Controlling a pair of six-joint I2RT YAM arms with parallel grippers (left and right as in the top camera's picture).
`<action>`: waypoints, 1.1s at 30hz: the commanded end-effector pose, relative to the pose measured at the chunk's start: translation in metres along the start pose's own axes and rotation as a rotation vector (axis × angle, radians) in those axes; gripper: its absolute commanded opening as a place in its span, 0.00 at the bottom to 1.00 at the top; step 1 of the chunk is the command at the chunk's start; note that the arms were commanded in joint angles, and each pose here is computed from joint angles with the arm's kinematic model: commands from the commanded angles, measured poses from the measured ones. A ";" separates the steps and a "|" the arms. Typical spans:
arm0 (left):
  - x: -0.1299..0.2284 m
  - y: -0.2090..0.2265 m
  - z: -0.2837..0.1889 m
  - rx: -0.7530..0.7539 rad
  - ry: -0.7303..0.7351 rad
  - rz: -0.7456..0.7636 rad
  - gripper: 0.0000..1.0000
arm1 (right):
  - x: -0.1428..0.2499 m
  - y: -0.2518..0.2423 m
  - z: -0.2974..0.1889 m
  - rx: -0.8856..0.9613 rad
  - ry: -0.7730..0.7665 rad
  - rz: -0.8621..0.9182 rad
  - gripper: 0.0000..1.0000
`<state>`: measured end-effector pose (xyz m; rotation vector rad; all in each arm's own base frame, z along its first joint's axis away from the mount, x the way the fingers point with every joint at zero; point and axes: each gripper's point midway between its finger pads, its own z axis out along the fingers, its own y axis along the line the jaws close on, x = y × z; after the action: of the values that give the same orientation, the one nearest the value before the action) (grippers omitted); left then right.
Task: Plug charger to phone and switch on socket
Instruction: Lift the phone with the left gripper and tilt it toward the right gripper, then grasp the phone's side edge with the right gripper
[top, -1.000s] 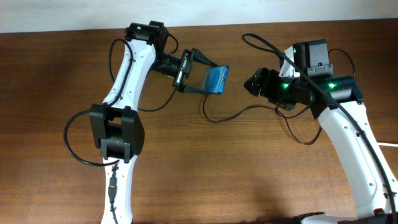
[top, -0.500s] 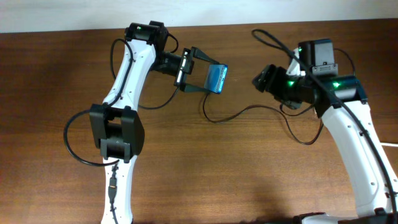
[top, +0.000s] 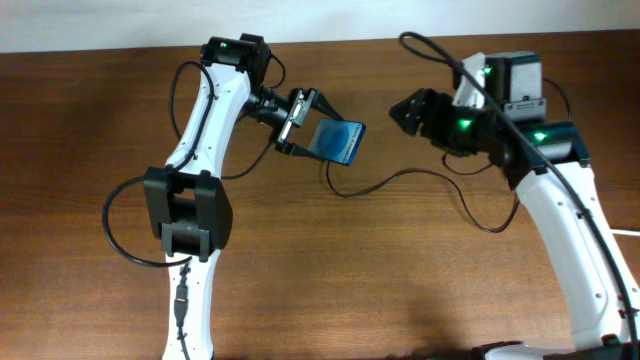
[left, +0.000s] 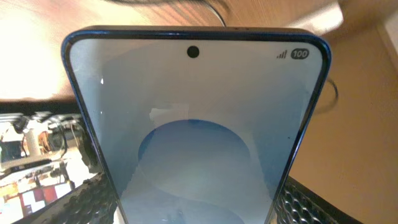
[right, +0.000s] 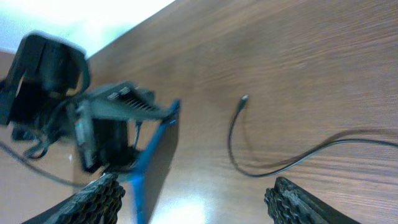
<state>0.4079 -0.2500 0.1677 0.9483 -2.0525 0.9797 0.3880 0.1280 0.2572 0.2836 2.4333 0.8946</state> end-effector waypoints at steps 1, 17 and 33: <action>-0.005 0.001 -0.006 -0.018 -0.075 -0.068 0.00 | 0.016 0.018 0.016 -0.006 0.045 0.015 0.80; -0.005 0.000 -0.006 -0.016 -0.075 -0.088 0.00 | 0.069 0.028 0.105 0.016 0.235 0.053 0.68; -0.003 -0.001 -0.006 -0.011 -0.065 -0.088 0.00 | 0.069 0.031 0.122 0.000 0.229 0.054 0.39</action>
<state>0.4091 -0.2410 0.1537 1.0796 -2.0655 0.8501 0.3947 0.2402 0.1683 0.2675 2.6564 1.0067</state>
